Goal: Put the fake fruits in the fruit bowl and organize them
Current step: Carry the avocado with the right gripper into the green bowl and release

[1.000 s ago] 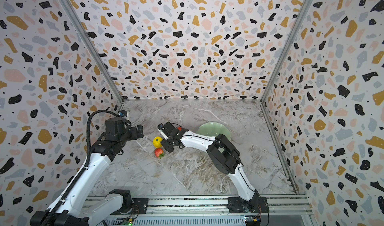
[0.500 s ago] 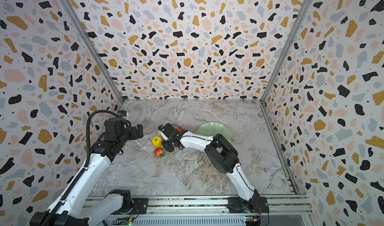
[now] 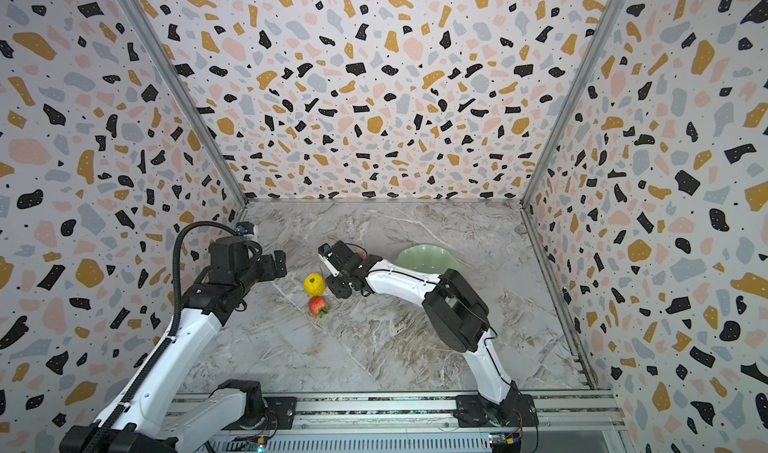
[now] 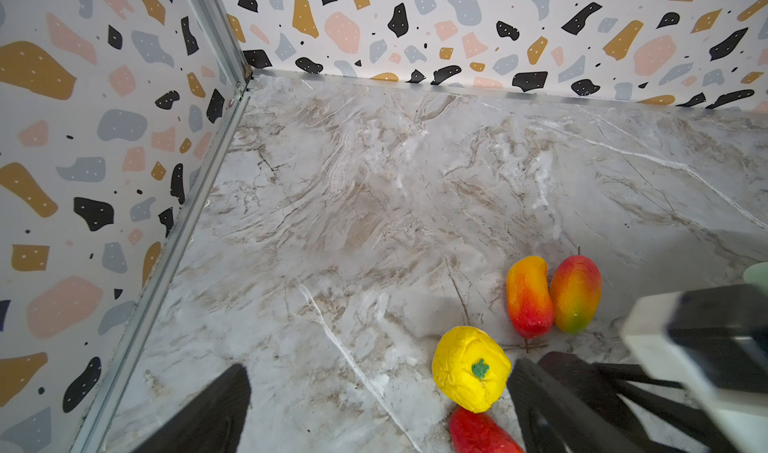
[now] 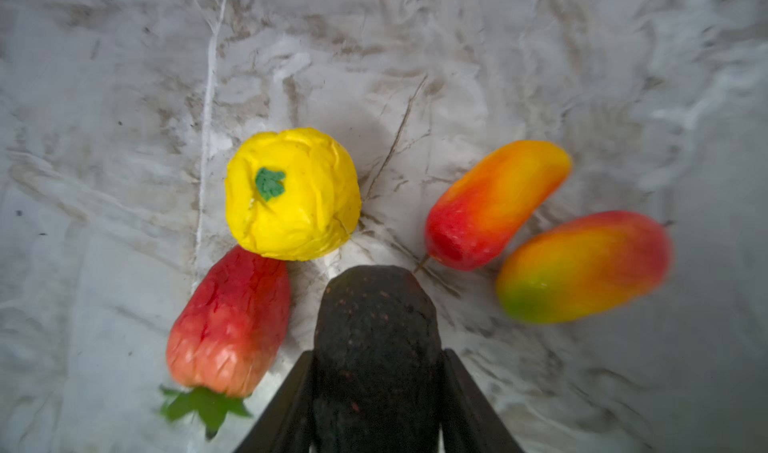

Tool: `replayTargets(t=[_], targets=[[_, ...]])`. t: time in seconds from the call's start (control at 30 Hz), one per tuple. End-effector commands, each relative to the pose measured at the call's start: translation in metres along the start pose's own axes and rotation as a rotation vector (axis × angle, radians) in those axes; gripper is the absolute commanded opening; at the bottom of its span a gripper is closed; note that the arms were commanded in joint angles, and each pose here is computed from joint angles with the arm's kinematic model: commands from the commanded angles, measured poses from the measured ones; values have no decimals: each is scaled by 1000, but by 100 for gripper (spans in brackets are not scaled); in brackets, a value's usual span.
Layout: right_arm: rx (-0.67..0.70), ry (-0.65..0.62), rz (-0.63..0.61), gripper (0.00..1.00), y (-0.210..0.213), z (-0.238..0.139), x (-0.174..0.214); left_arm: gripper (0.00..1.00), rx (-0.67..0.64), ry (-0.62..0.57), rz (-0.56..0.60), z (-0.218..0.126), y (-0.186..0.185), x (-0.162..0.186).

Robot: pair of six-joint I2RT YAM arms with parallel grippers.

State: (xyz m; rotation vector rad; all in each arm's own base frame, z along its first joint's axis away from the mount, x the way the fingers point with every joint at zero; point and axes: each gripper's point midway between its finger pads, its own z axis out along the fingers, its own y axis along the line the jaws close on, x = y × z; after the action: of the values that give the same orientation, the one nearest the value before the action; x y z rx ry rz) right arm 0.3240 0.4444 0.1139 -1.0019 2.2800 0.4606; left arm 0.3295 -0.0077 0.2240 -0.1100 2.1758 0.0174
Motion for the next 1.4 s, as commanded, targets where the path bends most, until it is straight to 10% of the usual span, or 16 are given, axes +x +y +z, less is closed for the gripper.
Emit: replayTargets(t=[0.0, 0.4, 0.87, 1.17, 1.37], targets=[[88, -186, 13, 6, -36, -86, -54, 99, 9, -29, 6, -2, 0, -5], [411, -116, 249, 0, -190, -151, 59, 99, 18, -20, 8, 0, -2, -3], [392, -25, 350, 0, -211, -94, 129, 100, 31, -10, 11, 2, -4, -1], [406, -22, 337, 41, -213, -99, 124, 100, 31, -13, 14, 1, -4, -2], [433, -90, 291, 93, -213, -130, 91, 99, 19, -17, 17, 0, -2, -3]])
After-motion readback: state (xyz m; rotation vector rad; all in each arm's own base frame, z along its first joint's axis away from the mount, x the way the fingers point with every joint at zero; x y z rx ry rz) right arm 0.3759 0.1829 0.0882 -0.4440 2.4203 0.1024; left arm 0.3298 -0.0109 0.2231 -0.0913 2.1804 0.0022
